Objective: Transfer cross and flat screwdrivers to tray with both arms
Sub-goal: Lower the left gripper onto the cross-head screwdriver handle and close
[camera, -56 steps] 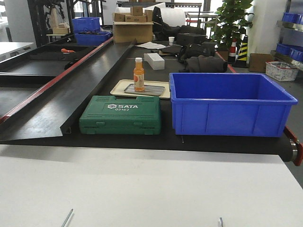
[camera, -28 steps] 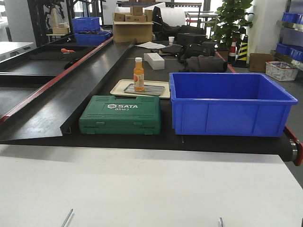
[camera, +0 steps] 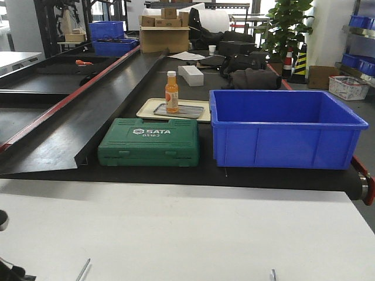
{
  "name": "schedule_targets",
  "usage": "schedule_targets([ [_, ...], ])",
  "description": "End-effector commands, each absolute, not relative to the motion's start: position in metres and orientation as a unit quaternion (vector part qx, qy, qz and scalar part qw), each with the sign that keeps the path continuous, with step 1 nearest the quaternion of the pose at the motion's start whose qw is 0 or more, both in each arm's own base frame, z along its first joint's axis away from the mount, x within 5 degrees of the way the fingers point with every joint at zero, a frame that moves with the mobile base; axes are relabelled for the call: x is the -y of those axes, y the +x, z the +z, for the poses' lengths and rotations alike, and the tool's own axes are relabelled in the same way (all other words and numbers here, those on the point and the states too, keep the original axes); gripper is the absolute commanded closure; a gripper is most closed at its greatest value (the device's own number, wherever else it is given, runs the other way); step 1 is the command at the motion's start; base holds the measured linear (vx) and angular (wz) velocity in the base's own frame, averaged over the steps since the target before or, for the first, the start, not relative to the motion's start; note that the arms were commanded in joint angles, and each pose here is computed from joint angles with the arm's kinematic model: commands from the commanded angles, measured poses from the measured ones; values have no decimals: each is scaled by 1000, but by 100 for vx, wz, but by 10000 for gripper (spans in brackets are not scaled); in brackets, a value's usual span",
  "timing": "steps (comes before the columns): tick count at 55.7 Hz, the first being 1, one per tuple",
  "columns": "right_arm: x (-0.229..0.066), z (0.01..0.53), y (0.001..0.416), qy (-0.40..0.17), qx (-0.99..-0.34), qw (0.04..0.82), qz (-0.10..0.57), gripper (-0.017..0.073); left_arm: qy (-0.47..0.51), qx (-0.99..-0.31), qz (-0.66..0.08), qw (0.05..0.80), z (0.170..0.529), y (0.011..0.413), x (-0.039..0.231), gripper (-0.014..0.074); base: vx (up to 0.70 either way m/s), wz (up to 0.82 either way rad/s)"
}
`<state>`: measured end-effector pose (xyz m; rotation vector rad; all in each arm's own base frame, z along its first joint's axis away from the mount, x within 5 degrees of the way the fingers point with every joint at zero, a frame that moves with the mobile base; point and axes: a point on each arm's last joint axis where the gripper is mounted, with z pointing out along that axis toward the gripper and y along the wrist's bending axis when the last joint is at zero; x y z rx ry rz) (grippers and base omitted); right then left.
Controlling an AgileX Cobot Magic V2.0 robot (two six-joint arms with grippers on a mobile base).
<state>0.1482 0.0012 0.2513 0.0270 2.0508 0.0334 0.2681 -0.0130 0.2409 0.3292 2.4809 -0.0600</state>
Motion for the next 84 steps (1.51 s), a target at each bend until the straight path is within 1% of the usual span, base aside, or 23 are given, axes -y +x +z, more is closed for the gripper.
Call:
schedule_targets([
  [1,0,268,154,14,-827,563,12,36,125,-938,-32,320,251,293,16,32,0,0],
  [7,0,268,154,14,-827,563,12,36,116,-948,-56,291,243,314,19,32,0,0],
  [14,0,268,154,14,-827,563,12,36,115,-957,-80,254,227,333,23,32,0,0],
  [24,0,268,154,14,-827,562,12,36,125,-965,-88,215,197,349,31,32,0,0],
  [33,0,268,154,13,-829,560,11,36,135,-968,-91,189,174,354,41,32,0,0],
  [40,0,267,153,12,-830,557,11,36,137,-968,-86,194,163,359,47,32,0,0],
  [52,0,267,153,12,-832,555,11,36,127,-969,-78,197,146,366,46,33,0,0],
  [67,0,266,153,12,-835,550,11,38,125,-975,-81,165,126,365,46,42,0,0],
  [72,0,266,153,12,-834,551,11,38,127,-977,-86,148,122,363,47,87,0,0],
  [77,0,266,153,12,-835,550,11,38,129,-979,-91,132,120,360,47,174,0,0],
  [84,0,263,152,19,-843,538,17,38,132,-980,-97,115,120,357,48,370,0,0],
])
